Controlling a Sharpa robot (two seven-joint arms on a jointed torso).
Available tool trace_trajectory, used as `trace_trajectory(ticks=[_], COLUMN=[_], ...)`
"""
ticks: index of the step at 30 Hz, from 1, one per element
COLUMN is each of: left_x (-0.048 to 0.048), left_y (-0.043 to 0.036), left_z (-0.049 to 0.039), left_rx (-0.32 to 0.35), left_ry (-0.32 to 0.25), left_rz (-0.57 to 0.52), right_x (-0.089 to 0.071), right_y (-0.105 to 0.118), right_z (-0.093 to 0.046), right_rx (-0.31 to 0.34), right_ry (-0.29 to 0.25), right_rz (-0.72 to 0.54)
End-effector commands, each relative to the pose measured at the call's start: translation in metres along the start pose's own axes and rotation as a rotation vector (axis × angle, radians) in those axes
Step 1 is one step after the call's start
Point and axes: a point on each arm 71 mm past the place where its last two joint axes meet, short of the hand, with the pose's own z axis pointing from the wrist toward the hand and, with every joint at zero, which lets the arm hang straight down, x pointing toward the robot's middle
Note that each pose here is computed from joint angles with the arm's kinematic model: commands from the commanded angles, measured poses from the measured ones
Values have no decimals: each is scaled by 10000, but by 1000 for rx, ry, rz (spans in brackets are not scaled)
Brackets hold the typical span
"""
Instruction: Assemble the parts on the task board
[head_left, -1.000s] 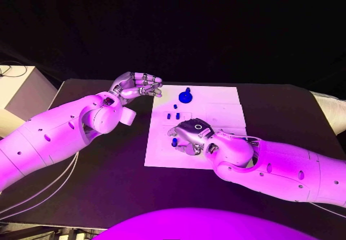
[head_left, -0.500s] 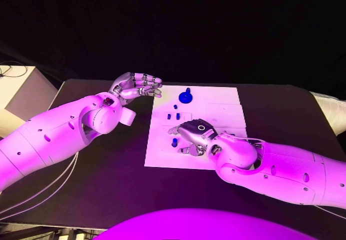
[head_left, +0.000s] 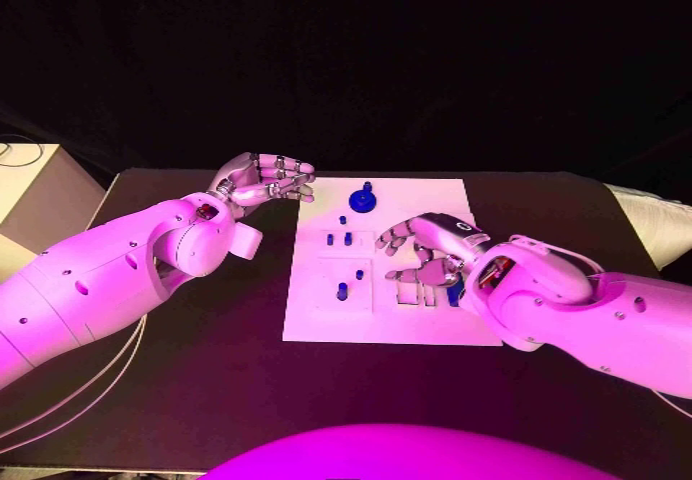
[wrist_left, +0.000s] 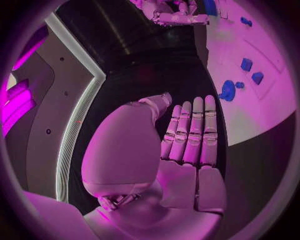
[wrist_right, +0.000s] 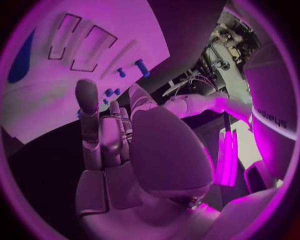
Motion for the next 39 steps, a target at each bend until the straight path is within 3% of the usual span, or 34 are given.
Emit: trace_trajectory(ticks=[1, 5, 9, 16, 21, 30, 39], left_x=[1, -21, -20, -15, -21, -5, -11], left_y=[-6, 10, 48, 112, 132, 142, 146], left_z=[-6, -18, -37, -70, -83, -85, -90], left_rx=[7, 4, -3, -14, -18, -19, -24], left_ry=[11, 3, 2, 1, -2, 2, 4], left_rz=[-2, 0, -2, -7, -8, -10, -10], right_x=[-193, -340, -377, -352, -302, -124, 50], right_y=[-190, -516, -767, -1041, -1101, -1042, -968], right_z=[-127, -305, -461, -730, -830, -783, -654], right_rx=[52, 192, 340, 585, 690, 754, 747], right_ry=[-60, -68, -27, 88, 149, 198, 199], right_rz=[297, 383, 406, 290, 210, 153, 115])
